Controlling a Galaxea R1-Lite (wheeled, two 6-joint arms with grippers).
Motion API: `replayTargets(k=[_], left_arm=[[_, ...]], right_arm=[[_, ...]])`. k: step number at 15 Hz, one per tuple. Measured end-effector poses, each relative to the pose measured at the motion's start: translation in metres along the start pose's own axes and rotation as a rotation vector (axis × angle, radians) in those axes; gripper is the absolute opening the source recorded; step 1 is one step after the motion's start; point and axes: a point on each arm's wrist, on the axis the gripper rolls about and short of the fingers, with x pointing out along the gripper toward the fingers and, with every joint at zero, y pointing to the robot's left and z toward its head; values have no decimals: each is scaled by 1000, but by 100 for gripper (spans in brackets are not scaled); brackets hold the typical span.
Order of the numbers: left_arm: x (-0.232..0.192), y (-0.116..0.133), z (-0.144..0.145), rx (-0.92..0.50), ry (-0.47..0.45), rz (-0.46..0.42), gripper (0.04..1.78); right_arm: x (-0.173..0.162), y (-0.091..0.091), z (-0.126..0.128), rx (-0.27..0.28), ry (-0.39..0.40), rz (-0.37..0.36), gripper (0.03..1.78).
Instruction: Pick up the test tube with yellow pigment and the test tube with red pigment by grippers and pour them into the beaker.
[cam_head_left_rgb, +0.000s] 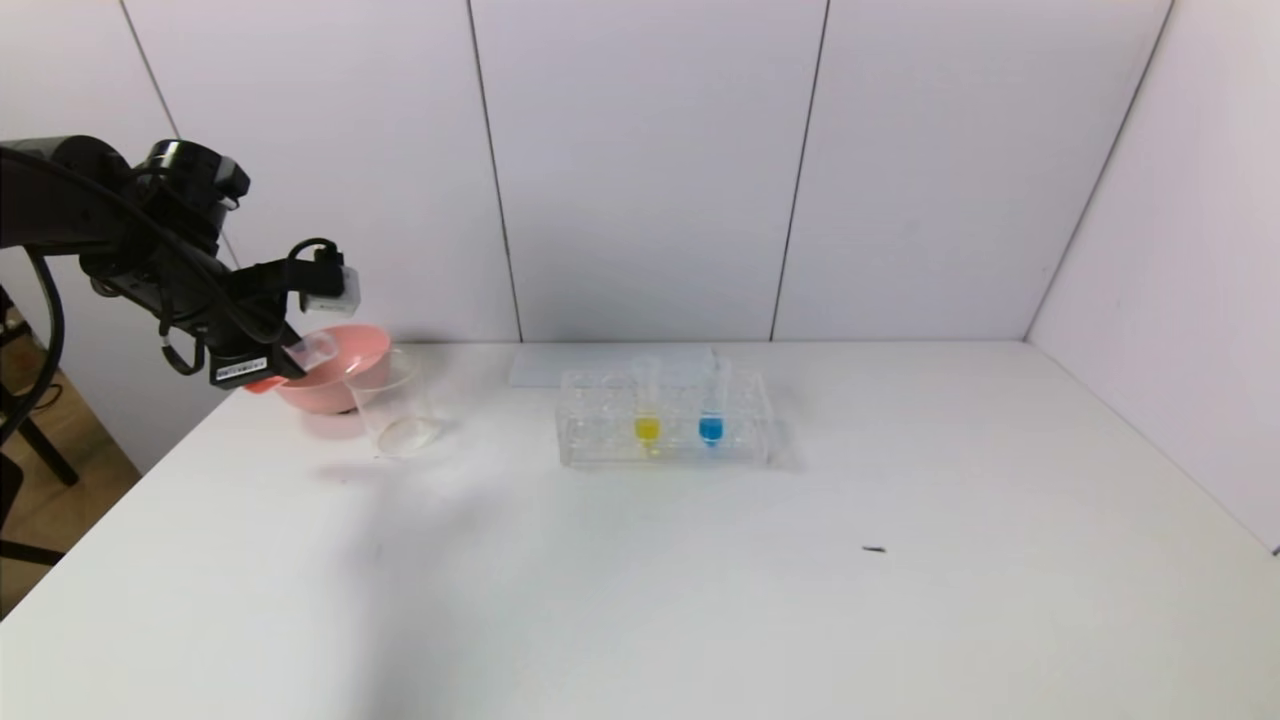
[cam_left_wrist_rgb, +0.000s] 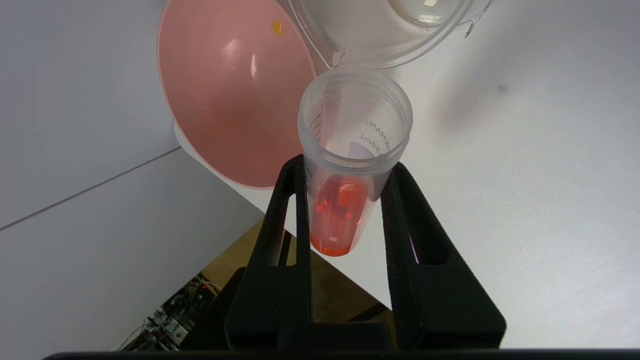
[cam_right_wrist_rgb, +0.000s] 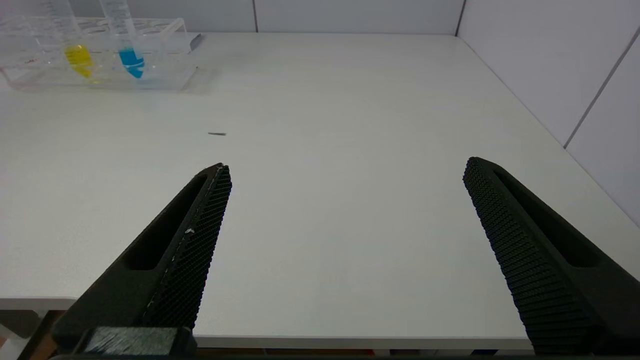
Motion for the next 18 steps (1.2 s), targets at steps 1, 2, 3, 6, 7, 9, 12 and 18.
replayTargets(k=[1, 2, 3, 6, 7, 9, 12, 18], left_arm=[[0, 0, 1, 8, 7, 0, 44], [0, 0, 2, 21, 15, -2, 44], [0, 0, 3, 35, 20, 2, 44], [1, 1, 8, 65, 33, 10, 44], [2, 1, 9, 70, 33, 11, 44], [3, 2, 10, 82, 32, 11, 44], [4, 2, 10, 103, 56, 7, 44], [2, 2, 10, 125, 83, 6, 44]], right_arm=[[0, 0, 0, 0, 0, 0, 170], [0, 0, 0, 0, 0, 0, 170], [0, 0, 0, 0, 0, 0, 170], [0, 0, 0, 0, 0, 0, 170], [0, 0, 0, 0, 0, 0, 170], [0, 0, 0, 0, 0, 0, 170], [0, 0, 0, 0, 0, 0, 170], [0, 0, 0, 0, 0, 0, 170]])
